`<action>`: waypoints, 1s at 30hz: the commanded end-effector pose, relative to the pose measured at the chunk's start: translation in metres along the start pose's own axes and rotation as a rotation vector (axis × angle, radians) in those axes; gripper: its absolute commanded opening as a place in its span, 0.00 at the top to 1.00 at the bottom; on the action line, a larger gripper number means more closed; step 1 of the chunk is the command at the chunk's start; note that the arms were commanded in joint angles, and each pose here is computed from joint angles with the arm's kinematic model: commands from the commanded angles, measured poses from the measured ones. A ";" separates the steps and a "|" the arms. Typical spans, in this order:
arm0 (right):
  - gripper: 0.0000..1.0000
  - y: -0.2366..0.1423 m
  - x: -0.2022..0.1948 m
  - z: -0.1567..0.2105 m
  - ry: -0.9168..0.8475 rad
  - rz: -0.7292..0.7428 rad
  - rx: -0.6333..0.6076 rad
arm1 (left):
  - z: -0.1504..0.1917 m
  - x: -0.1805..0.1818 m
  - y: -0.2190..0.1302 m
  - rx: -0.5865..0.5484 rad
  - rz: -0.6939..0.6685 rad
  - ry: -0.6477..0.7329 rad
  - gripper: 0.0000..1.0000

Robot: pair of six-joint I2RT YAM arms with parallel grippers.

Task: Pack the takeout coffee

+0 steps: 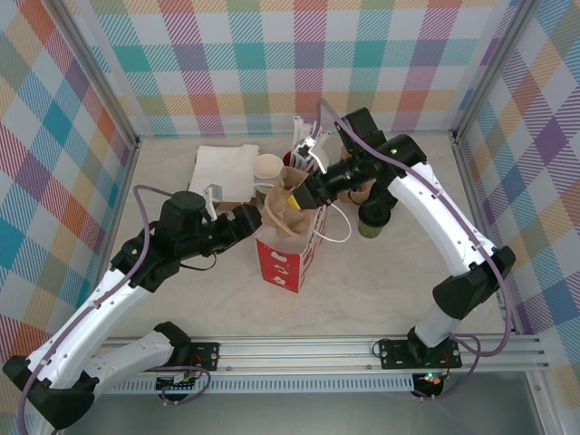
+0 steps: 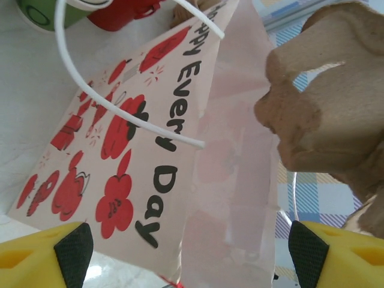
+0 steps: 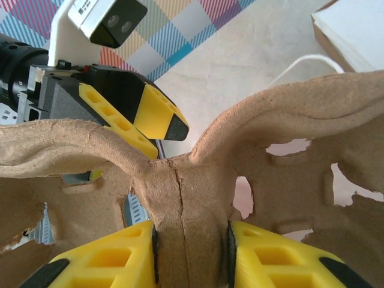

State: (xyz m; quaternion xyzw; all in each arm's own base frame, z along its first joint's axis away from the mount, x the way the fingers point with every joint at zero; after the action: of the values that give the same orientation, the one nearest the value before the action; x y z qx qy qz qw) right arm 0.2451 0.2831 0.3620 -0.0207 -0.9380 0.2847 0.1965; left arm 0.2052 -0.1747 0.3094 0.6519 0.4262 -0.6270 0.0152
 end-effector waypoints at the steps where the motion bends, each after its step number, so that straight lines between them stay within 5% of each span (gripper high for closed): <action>1: 0.68 0.006 -0.002 -0.001 0.003 -0.040 -0.015 | 0.000 0.000 0.005 0.025 -0.005 -0.007 0.13; 30: 0.71 0.025 -0.060 0.032 0.085 0.199 0.198 | 0.011 0.043 0.025 0.097 -0.191 -0.014 0.24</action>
State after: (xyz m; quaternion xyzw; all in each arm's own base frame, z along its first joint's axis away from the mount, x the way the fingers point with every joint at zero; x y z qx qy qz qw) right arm 0.2807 0.2800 0.3032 -0.0979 -0.8923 0.3832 0.2178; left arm 0.2049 -0.1765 0.2655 0.6097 0.4501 -0.6496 -0.0606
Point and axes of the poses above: each hand's point on the last joint's axis, 136 mm out from that joint toward the fingers, its own y axis out along the fingers, its own x axis along the line the jaws close on, z = x × y, the point moved 4 cm from there along -y, back along the fingers, and after that the axes turned 12 degrees about -y, right-handed, at the moved point
